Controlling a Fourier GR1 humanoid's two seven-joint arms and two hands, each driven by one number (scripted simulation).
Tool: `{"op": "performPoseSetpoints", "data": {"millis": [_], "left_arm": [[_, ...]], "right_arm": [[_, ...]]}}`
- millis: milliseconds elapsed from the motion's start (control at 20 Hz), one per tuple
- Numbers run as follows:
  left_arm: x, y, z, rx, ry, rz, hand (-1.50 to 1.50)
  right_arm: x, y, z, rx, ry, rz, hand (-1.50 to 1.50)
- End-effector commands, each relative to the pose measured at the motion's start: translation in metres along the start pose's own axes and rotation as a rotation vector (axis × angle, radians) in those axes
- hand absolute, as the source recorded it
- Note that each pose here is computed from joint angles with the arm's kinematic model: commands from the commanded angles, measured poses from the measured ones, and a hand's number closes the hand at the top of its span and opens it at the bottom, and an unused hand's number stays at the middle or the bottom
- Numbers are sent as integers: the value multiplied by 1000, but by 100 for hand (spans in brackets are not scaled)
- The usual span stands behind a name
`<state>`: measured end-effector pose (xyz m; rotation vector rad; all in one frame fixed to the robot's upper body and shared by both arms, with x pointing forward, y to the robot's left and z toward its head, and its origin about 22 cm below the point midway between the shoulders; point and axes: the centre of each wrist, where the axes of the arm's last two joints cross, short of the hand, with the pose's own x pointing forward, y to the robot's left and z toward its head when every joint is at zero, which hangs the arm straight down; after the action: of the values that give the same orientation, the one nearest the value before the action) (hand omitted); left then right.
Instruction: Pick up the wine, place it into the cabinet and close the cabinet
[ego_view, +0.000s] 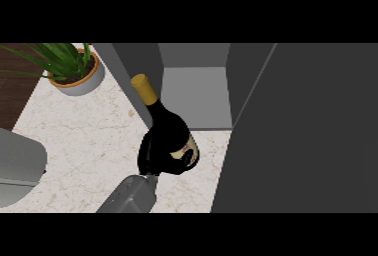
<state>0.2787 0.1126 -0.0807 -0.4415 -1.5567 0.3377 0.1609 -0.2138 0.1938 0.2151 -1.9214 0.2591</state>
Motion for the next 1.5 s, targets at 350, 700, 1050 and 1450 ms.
{"op": "performPoseSetpoints", "data": {"millis": [350, 700, 1050, 1450], "left_arm": [[2, -12, -40, 1, -25, -25, 150], [26, -38, -73, 49, -27, -21, 150], [37, -37, -99, 78, -77, -32, 150], [68, -57, -134, 85, -48, -48, 150]], "right_arm": [[-8, -4, 0, 23, -26, -26, -150], [0, -5, 0, 22, -28, -35, -150], [-16, -6, -3, 25, -8, -36, -150], [-11, -2, -6, 32, -35, -43, -150]]}}
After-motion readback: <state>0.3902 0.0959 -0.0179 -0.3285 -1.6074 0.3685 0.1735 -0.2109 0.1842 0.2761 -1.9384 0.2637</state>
